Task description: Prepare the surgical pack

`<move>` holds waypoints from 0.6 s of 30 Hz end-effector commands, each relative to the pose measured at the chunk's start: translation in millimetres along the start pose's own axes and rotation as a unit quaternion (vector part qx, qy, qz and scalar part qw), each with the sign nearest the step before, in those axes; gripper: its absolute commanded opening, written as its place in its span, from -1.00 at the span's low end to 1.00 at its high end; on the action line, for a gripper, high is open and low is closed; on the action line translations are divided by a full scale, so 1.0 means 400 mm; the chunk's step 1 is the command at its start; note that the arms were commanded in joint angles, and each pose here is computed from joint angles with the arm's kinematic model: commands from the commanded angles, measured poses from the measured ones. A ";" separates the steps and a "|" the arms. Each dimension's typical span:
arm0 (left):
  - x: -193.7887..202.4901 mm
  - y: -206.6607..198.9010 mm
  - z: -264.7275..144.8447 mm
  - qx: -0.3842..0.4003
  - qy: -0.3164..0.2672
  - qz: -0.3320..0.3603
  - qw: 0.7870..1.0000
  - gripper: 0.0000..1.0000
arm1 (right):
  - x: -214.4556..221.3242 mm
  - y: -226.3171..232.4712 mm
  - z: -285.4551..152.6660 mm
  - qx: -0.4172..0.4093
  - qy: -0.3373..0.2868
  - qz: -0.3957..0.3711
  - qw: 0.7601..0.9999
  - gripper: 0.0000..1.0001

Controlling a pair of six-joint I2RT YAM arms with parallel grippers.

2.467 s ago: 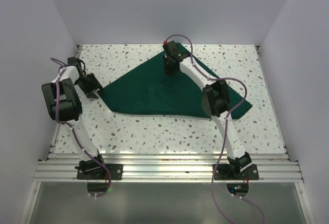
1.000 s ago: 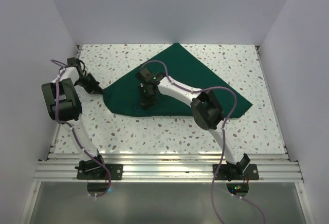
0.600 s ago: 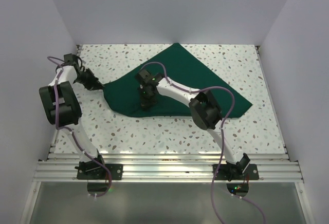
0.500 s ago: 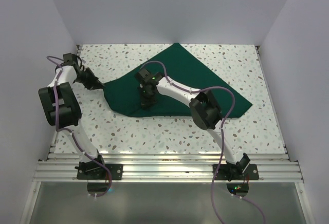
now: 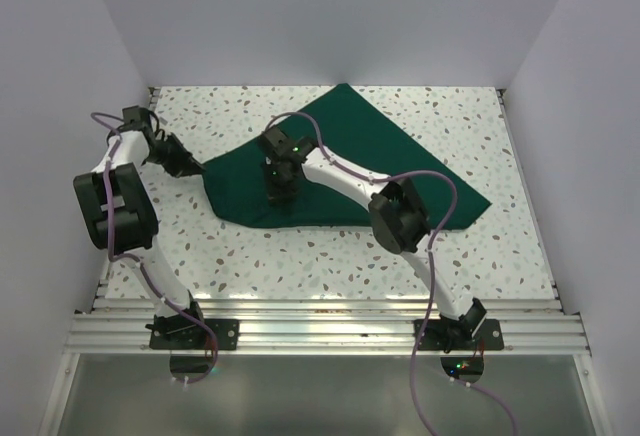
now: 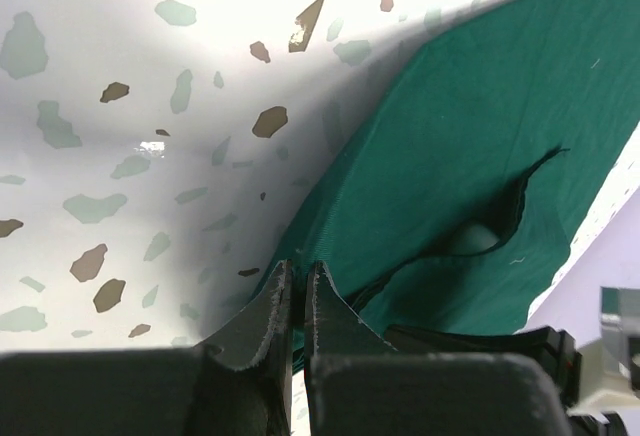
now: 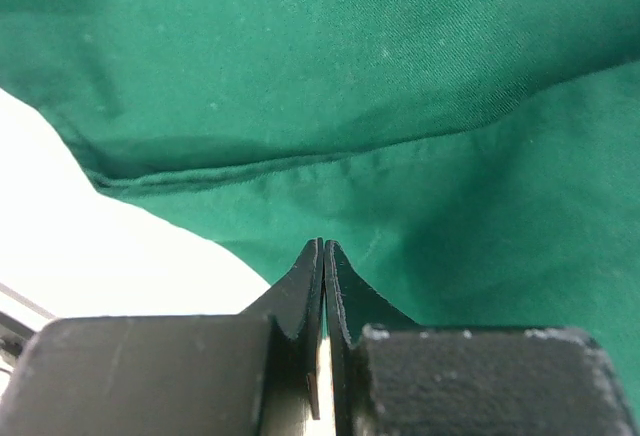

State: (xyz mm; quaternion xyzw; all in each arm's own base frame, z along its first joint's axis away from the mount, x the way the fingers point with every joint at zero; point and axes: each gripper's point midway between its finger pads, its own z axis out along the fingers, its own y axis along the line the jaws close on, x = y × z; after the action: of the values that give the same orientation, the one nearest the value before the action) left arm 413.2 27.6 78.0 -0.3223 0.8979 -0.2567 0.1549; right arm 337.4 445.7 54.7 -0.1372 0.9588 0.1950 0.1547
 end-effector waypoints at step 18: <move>0.012 -0.090 -0.049 0.064 -0.033 0.022 0.997 -1.00 | -0.009 0.016 -0.049 0.004 -0.013 -0.013 1.000 -1.00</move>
State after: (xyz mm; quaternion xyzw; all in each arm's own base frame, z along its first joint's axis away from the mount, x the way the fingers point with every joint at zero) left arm 412.3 10.5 93.2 -0.3152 0.8880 -0.2852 0.1755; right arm 339.0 450.0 25.2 -0.1424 0.9630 0.1803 0.1410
